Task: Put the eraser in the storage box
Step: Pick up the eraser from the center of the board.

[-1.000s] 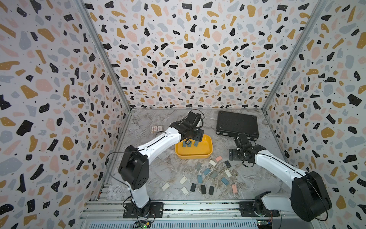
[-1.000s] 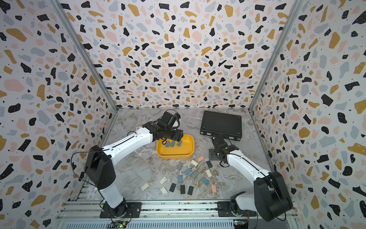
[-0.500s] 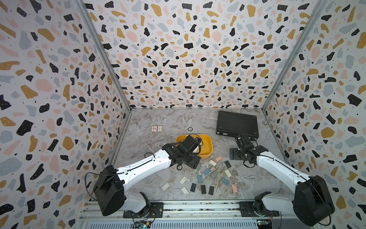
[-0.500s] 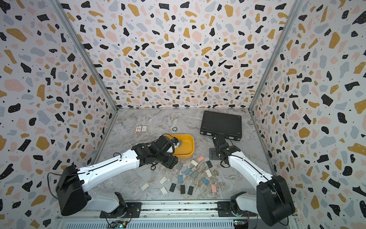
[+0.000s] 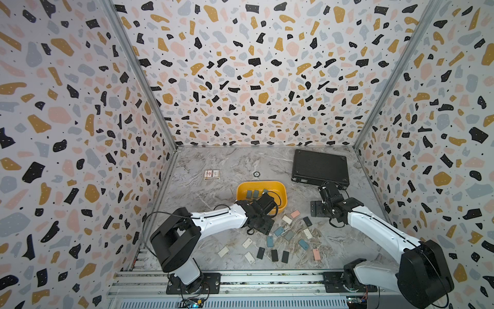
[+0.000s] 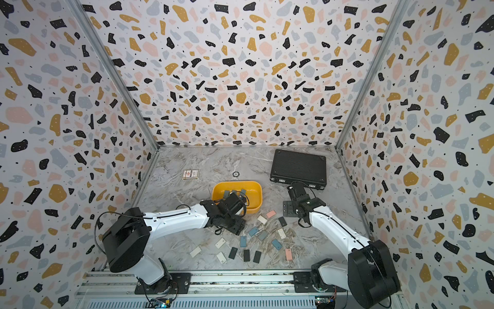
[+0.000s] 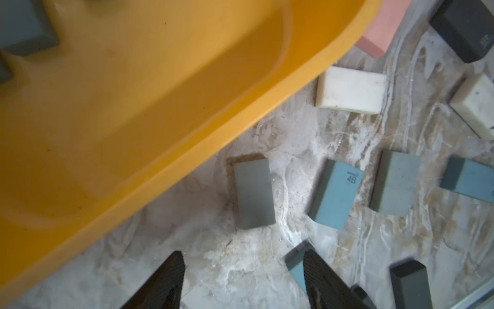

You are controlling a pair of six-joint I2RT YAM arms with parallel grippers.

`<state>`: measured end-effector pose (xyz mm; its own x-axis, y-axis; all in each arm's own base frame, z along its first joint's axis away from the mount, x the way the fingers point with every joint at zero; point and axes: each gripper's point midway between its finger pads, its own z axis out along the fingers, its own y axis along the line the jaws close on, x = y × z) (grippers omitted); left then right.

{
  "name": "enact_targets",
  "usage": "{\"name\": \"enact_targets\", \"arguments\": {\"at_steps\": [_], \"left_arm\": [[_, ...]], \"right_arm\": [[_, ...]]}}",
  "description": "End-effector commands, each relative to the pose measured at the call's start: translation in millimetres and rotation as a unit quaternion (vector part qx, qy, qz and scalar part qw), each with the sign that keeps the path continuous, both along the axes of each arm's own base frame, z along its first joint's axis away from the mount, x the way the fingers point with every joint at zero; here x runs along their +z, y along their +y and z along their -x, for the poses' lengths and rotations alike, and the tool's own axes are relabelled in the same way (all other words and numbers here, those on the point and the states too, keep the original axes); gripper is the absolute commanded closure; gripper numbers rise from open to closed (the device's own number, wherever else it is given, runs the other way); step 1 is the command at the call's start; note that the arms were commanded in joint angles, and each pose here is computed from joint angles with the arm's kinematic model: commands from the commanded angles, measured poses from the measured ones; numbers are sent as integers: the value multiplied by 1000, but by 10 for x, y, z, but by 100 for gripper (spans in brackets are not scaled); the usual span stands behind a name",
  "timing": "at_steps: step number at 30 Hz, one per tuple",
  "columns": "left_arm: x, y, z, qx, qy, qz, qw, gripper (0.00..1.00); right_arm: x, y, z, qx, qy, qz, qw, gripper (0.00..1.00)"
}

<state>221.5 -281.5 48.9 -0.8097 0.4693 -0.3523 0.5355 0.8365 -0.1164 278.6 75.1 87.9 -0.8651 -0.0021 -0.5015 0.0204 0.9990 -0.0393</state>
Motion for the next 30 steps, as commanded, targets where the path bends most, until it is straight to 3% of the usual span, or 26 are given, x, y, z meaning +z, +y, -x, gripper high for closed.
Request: {"name": "enact_targets", "arguments": {"at_steps": [1,21,30], "left_arm": [[12,-118,-95,14,-15,19,1000,29],[-190,-190,-154,18,-2,-1,1000,31],[-231,-241,-130,12,7,-1,1000,39]], "right_arm": [[41,-42,47,-1,-3,8,1000,5],[26,-42,48,-1,-1,10,1000,5],[25,-45,52,0,-1,11,1000,5]]}}
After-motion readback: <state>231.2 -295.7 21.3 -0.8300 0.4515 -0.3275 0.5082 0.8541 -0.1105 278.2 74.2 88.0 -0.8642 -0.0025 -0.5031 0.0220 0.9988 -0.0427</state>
